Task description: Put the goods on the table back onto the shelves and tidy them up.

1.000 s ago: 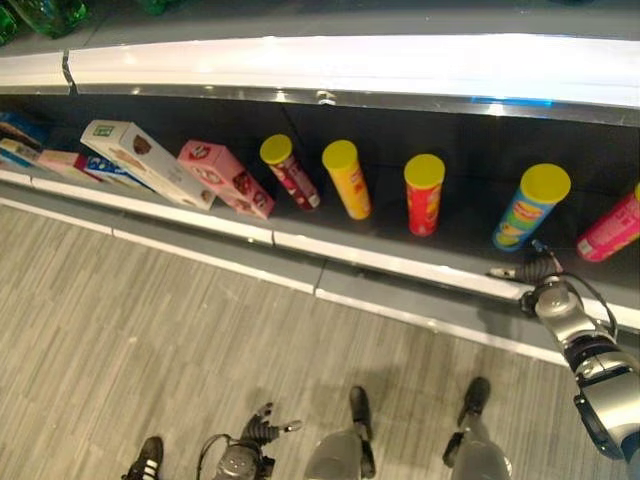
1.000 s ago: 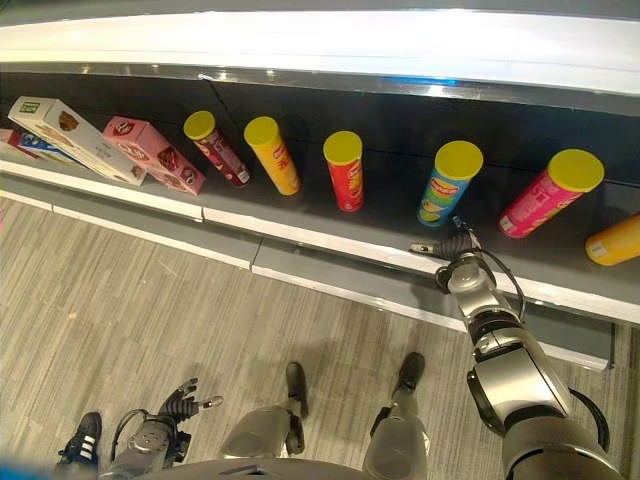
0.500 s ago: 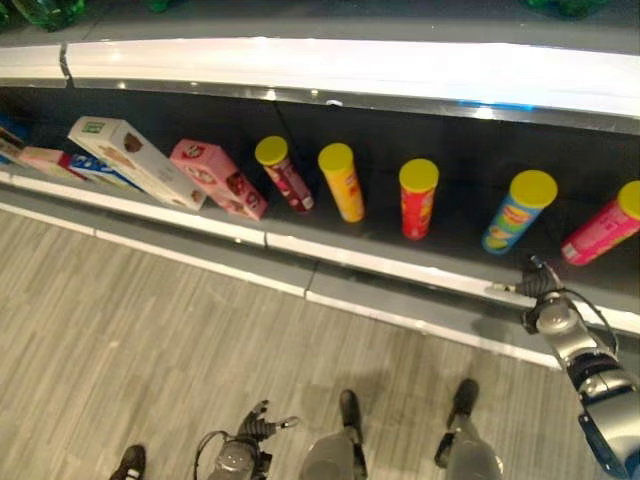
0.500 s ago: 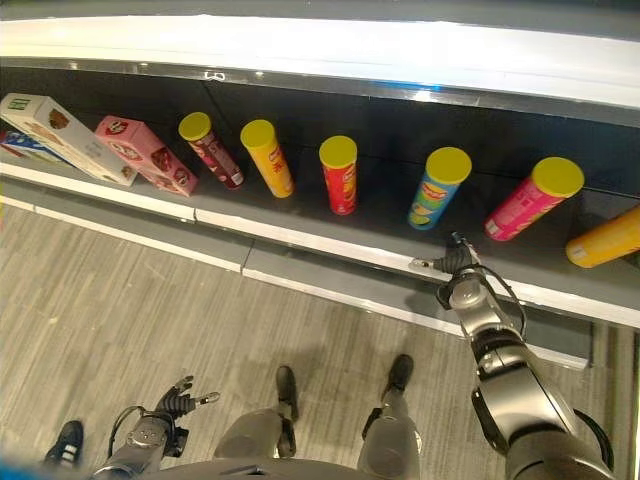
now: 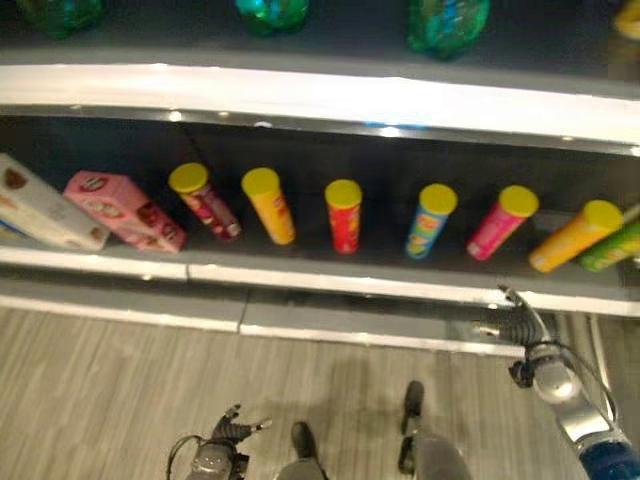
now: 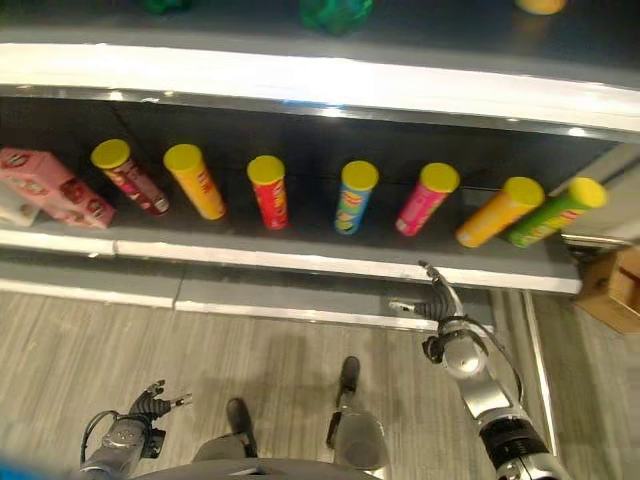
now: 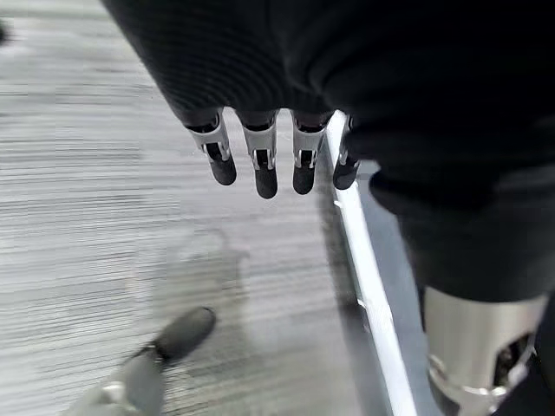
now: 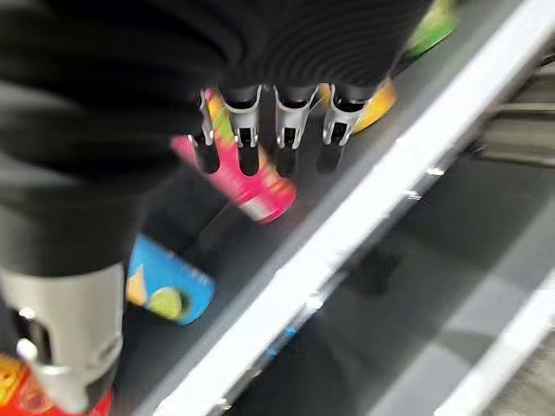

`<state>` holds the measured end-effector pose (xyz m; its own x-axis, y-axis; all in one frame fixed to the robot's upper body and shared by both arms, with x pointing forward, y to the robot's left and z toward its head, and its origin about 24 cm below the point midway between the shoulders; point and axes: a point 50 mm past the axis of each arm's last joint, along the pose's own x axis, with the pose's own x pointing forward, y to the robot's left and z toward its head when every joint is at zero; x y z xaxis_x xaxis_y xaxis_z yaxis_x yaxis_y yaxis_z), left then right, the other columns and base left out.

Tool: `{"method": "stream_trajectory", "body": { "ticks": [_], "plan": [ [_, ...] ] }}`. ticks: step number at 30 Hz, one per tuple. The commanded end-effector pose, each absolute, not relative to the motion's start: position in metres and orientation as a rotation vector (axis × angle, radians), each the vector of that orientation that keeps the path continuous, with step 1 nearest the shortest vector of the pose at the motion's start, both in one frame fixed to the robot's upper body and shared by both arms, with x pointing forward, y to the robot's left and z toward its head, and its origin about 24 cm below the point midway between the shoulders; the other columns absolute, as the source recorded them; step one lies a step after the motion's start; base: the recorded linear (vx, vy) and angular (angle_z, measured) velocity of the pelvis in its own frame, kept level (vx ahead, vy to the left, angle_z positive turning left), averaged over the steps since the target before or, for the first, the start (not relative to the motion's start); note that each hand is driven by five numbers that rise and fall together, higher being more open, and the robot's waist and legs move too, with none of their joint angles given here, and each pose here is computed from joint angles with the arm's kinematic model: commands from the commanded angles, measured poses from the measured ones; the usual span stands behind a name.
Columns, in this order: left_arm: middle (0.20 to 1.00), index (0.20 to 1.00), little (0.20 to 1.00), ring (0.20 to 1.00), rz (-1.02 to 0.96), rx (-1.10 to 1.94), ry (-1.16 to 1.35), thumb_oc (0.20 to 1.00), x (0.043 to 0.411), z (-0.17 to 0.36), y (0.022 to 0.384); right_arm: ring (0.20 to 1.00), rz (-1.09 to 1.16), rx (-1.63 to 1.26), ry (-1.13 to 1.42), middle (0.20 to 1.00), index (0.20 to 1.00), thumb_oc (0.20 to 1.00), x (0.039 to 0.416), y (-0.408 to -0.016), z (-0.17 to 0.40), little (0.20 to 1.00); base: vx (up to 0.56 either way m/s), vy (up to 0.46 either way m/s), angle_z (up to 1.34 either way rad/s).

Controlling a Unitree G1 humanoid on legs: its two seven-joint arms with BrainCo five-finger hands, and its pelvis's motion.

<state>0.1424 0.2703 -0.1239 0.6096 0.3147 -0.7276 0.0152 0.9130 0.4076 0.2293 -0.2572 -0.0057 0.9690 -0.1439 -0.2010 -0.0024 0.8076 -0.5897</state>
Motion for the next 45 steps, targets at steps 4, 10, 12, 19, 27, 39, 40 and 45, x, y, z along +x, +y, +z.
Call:
{"method": "stream_trajectory", "body": {
  "ticks": [4, 10, 12, 19, 27, 39, 40, 45],
  "plan": [
    [1.0, 1.0, 1.0, 1.0, 0.146, 0.529, 0.882, 1.0, 0.16, -0.114, 0.286, 1.0, 0.033, -0.486, 0.241, 1.0, 1.0, 1.0, 0.224, -0.233, -0.016, 1.0, -0.01, 0.15, -0.58],
    [1.0, 1.0, 1.0, 1.0, 0.168, 0.562, 0.841, 1.0, 0.178, -0.099, 0.301, 1.0, 0.083, -0.429, 0.147, 1.0, 1.0, 1.0, 0.218, -0.232, 0.006, 1.0, -0.12, 0.009, -1.05],
    [1.0, 1.0, 1.0, 1.0, 0.193, 0.559, 0.848, 1.0, 0.171, -0.097, 0.311, 1.0, 0.105, -0.417, 0.062, 1.0, 1.0, 1.0, 0.222, -0.239, 0.03, 1.0, -0.18, -0.099, -1.08],
    [1.0, 1.0, 1.0, 1.0, 0.258, 0.495, 0.891, 1.0, 0.14, -0.098, 0.333, 1.0, 0.203, -0.47, -0.248, 1.0, 1.0, 1.0, 0.221, -0.273, 0.141, 1.0, -0.12, -0.344, -1.1],
    [1.0, 1.0, 1.0, 1.0, 0.313, 0.334, 0.911, 1.0, 0.119, -0.114, 0.314, 1.0, -0.023, -0.595, -0.507, 1.0, 1.0, 1.0, 0.204, -0.311, 0.217, 1.0, -0.09, -0.382, -0.87],
    [1.0, 1.0, 1.0, 1.0, 0.279, 0.312, 0.979, 1.0, 0.097, -0.128, 0.297, 1.0, -0.302, -0.73, -0.472, 1.0, 1.0, 1.0, 0.214, -0.342, 0.213, 1.0, 0.0, -0.168, -0.42],
    [1.0, 1.0, 1.0, 1.0, 0.28, 0.311, 0.981, 1.0, 0.096, -0.128, 0.298, 1.0, -0.309, -0.727, -0.458, 1.0, 1.0, 1.0, 0.216, -0.344, 0.21, 1.0, 0.05, 0.004, -0.21],
    [1.0, 1.0, 1.0, 1.0, 0.287, 0.294, 0.992, 1.0, 0.091, -0.13, 0.297, 1.0, -0.319, -0.775, -0.418, 1.0, 1.0, 1.0, 0.228, -0.343, 0.201, 1.0, 0.12, 0.067, -0.42]
  ]
}}
